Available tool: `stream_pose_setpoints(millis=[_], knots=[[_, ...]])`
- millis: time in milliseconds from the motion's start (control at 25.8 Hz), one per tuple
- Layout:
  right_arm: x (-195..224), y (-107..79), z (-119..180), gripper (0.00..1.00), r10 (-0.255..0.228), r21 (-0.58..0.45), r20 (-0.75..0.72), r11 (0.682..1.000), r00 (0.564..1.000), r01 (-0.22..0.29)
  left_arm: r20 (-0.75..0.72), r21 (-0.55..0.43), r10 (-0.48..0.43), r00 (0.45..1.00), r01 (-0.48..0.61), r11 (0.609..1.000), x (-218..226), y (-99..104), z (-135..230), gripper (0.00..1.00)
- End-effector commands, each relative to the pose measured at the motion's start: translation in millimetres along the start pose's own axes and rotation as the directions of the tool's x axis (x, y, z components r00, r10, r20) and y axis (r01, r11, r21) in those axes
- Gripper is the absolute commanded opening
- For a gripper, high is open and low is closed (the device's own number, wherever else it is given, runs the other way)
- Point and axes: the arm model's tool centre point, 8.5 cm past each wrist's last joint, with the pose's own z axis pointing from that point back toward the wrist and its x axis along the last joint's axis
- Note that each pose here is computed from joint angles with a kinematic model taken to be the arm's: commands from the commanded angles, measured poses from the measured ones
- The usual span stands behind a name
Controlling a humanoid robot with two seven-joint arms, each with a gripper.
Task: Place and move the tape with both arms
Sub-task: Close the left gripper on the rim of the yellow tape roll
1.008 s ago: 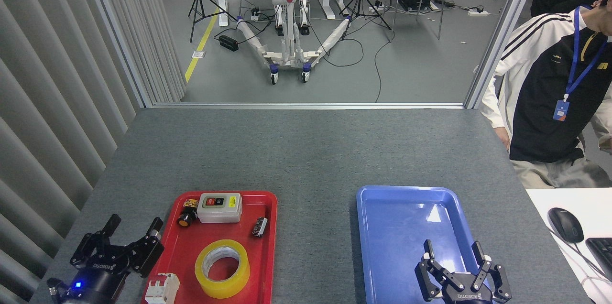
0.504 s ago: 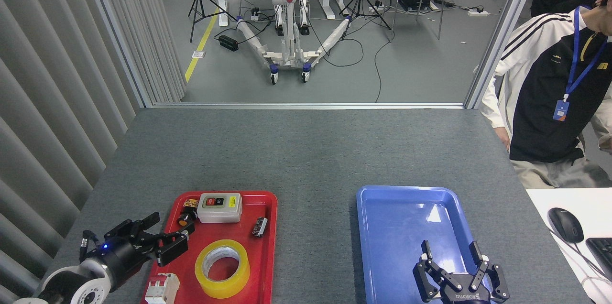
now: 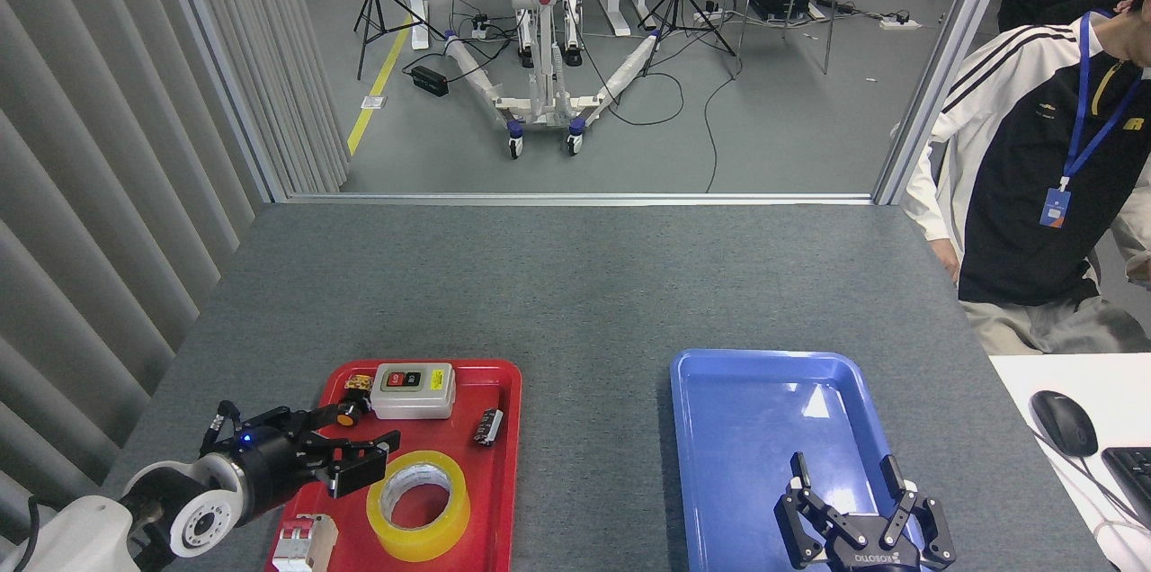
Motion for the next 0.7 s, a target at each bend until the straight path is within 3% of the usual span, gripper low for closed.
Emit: stream_pose_setpoints(millis=[0,310,659], knots=[[-1,-1.0,-1,1.0,0.003,-0.007,0.001,1.0,1.0,-0.003,-0.01,-0.043,-0.008,1.0,0.007,0.999,-5,-8,-4,0.96],[1,-0.3,0,1.0,0.006,-0.005,0.006,1.0,1.0,-0.006,-0.018,-0.243,-0.01,1.0,0.005,0.97,-8,-35,-14,0.93],[1,0.0,0,1.0,0.009,-0.005,0.008,1.0,1.0,-0.009,0.007,-0.264,0.001,1.0,0.001,0.965,7,-36,-36,0.93]])
